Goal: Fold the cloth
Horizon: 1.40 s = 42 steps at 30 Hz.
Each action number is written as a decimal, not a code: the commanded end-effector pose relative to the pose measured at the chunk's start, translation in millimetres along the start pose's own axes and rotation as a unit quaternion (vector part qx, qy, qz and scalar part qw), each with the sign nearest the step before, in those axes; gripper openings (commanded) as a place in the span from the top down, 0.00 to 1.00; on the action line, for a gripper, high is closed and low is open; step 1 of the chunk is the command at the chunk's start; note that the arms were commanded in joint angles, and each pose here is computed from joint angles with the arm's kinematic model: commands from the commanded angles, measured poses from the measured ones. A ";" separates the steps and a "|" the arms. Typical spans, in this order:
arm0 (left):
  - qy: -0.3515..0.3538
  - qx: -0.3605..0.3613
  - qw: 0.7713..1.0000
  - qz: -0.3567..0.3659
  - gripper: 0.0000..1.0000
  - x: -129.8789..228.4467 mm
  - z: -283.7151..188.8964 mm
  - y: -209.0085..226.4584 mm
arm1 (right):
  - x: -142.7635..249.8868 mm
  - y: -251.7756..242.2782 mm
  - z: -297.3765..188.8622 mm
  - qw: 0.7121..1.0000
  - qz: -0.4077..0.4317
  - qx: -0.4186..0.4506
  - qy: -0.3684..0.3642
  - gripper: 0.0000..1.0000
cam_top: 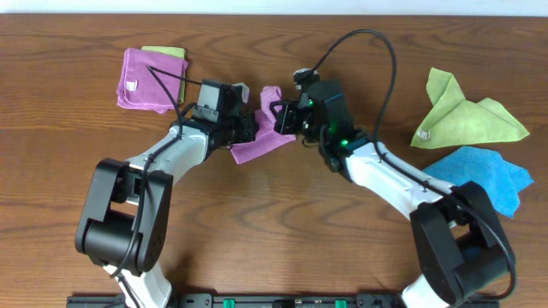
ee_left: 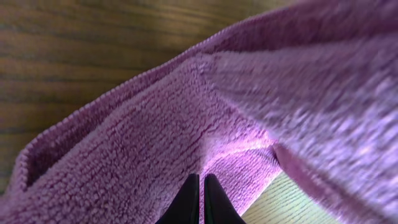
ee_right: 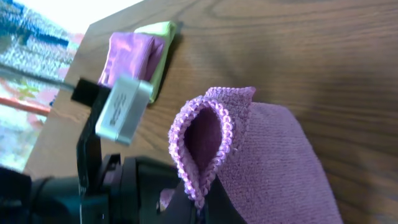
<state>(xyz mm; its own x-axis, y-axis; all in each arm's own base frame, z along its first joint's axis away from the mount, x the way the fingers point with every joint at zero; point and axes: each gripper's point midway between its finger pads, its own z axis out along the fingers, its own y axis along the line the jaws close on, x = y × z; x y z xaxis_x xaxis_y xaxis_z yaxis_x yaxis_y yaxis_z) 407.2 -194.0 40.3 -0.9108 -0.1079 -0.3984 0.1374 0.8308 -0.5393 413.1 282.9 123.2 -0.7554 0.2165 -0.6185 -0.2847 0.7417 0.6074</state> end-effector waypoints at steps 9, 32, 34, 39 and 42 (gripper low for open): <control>-0.079 -0.085 0.993 -0.012 0.94 -49.5 -83.1 34.2 | 14.9 -0.6 18.2 1.000 -0.022 0.010 0.009 0.99; -0.107 -0.138 0.984 -0.041 0.94 -60.0 -118.5 70.5 | 67.8 49.8 62.0 0.992 -0.055 -0.062 0.092 0.67; -0.109 -0.140 0.983 -0.044 0.94 -60.9 -119.9 73.0 | 72.2 55.7 60.5 0.990 -0.055 -0.079 0.103 0.66; -0.114 -0.142 0.982 -0.048 0.94 -63.1 -122.9 77.6 | 75.0 66.0 58.4 0.986 -0.057 -0.106 0.112 0.59; -0.114 -0.143 0.982 -0.049 0.94 -63.3 -123.4 78.5 | 71.5 69.4 58.0 0.986 -0.059 -0.114 0.106 0.53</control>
<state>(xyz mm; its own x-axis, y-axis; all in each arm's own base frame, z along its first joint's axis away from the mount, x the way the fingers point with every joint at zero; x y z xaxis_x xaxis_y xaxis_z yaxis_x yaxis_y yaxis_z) 420.3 -59.5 96.9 -0.8246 -0.2957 -0.4822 -0.1102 0.9201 -0.3758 375.7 377.0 83.8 -0.8181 -0.0043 -0.5751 -0.4534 0.6201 0.6403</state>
